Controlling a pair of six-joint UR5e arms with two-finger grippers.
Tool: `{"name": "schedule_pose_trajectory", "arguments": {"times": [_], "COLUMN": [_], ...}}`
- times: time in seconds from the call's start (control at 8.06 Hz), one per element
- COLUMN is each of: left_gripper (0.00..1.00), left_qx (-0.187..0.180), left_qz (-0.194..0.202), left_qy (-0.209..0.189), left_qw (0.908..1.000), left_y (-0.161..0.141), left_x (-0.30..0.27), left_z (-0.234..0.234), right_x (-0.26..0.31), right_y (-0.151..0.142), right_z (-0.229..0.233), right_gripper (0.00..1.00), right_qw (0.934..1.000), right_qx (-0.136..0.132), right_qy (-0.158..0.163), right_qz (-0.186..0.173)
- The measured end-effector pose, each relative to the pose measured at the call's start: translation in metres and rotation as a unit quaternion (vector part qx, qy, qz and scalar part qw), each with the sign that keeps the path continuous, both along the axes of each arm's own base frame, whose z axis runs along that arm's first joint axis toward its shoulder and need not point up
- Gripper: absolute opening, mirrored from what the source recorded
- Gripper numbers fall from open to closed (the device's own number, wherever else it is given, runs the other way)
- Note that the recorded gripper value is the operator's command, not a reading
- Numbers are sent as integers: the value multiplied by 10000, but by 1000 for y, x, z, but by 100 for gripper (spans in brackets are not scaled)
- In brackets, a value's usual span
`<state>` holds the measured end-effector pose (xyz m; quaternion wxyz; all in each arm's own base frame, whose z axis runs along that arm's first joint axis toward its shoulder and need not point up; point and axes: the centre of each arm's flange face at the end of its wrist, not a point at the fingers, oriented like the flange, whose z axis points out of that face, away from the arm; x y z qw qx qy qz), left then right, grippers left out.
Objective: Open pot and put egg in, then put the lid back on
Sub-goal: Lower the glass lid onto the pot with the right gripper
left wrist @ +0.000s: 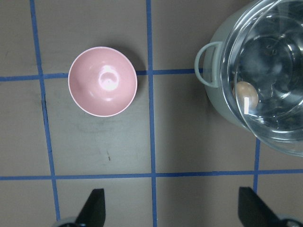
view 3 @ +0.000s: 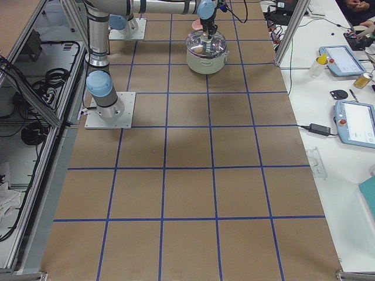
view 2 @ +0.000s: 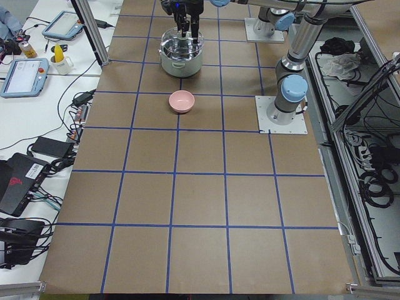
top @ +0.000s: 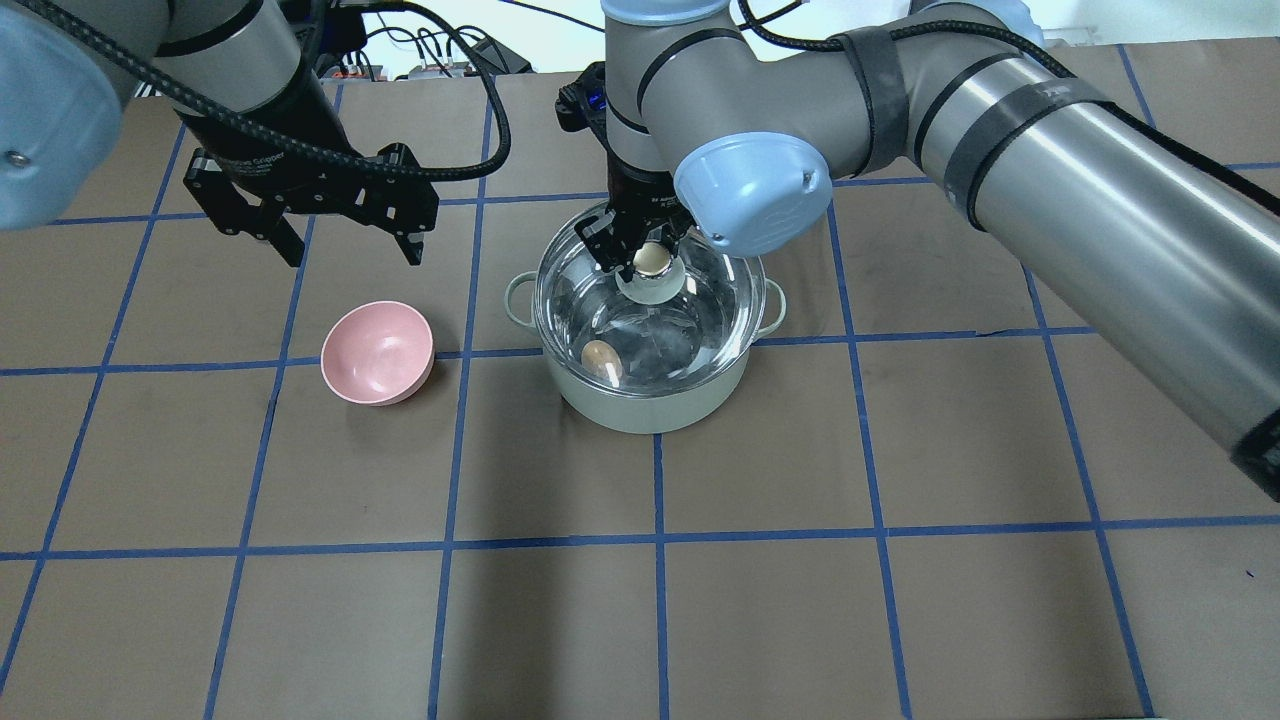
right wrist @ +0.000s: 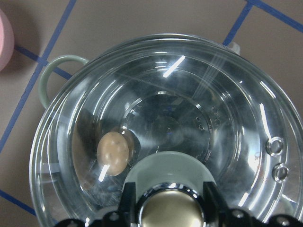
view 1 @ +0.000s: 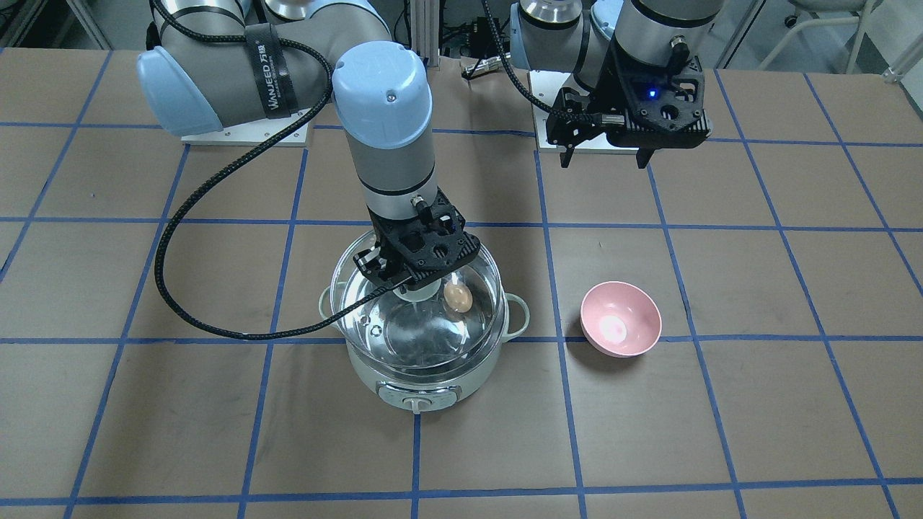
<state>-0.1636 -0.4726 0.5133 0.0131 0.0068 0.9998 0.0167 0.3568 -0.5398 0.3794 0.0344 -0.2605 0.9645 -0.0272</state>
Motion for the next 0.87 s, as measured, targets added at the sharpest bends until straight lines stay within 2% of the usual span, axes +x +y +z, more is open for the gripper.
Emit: {"name": "schedule_pose_trajectory", "arguments": {"times": [0.25,0.87], "left_gripper": [100,100], "left_qx": [-232,-298], "left_qz": [-229,-329], "left_qy": [115,119], "left_qw": [9994,9989], "left_y": [-4,-6], "left_x": [-2,-2], "left_z": [4,4], "right_x": [4,7], "right_y": [-2,-5], "right_z": [-8,-18], "right_gripper": [0,0], "right_qw": [10000,9999], "right_qx": [43,105], "right_qy": [-71,-66], "right_qz": [29,36]}}
